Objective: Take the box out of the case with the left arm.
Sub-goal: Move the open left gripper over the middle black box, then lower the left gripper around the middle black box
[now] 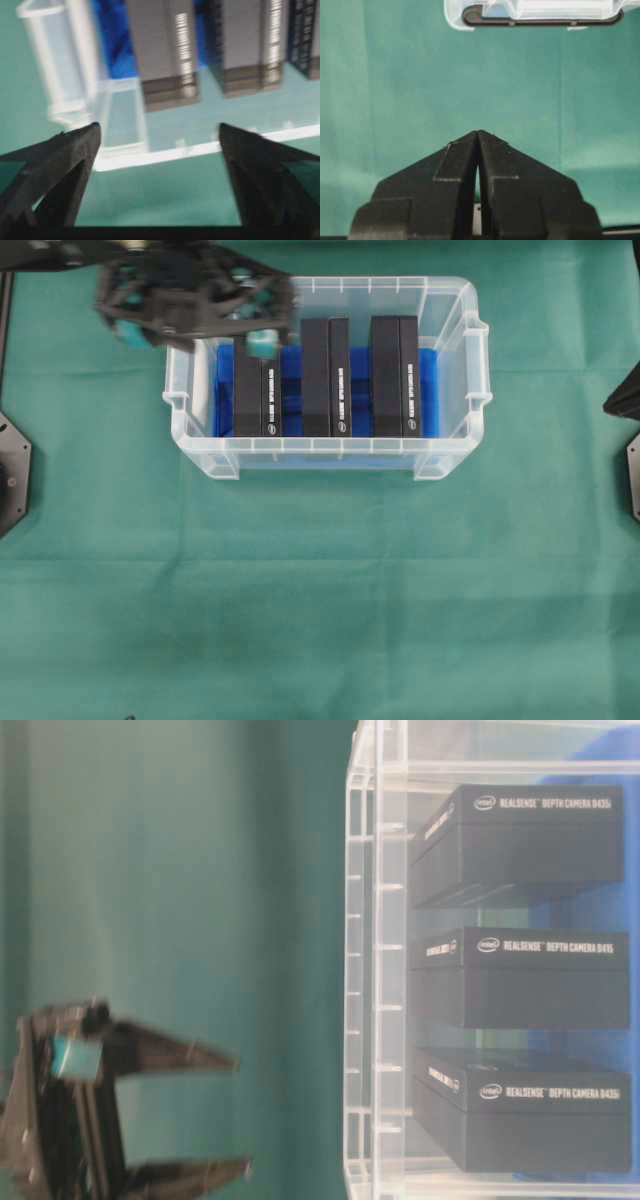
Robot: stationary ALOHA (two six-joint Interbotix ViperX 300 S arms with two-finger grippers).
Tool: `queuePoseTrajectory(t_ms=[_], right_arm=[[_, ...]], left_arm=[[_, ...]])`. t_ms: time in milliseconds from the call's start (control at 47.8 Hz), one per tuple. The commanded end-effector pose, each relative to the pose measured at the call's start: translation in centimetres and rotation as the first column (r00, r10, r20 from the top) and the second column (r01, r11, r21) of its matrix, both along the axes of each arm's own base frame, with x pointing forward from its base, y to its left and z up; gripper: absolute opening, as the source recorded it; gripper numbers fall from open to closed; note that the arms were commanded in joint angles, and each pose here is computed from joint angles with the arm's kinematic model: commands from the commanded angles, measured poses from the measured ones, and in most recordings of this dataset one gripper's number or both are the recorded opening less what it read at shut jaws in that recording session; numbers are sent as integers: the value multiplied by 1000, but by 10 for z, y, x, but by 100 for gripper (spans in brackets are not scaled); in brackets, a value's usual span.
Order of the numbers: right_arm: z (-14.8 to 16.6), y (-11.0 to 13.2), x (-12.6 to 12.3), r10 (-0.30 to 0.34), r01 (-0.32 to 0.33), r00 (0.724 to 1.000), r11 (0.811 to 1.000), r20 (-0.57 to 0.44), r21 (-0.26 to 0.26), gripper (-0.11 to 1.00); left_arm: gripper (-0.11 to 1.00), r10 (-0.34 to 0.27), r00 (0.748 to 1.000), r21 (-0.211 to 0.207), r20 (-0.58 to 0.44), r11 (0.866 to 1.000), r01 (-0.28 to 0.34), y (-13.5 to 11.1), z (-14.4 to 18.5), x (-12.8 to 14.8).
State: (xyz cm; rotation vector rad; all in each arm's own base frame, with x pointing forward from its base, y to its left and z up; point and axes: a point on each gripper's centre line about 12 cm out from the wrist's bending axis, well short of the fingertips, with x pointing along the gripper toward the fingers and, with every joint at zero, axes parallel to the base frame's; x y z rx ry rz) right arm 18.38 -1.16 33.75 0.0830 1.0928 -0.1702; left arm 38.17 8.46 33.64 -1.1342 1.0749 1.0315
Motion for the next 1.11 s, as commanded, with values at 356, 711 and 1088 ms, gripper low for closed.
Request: queuePoseTrajectory(t_ms=[356, 711, 1088], right_arm=[[3, -1, 2, -5, 5, 1000, 1000, 11, -5, 3], [0, -1, 1, -4, 4, 1000, 1000, 2, -5, 3], [0, -1, 1, -3, 3, 1000, 1000, 3, -5, 3]], left_arm=[[96, -12, 999, 2, 39, 1000, 12, 0, -8, 60], [96, -13, 1000, -2, 27, 1000, 13, 2, -18, 73], [96, -8, 1000, -1, 23, 1000, 8, 5, -20, 72]])
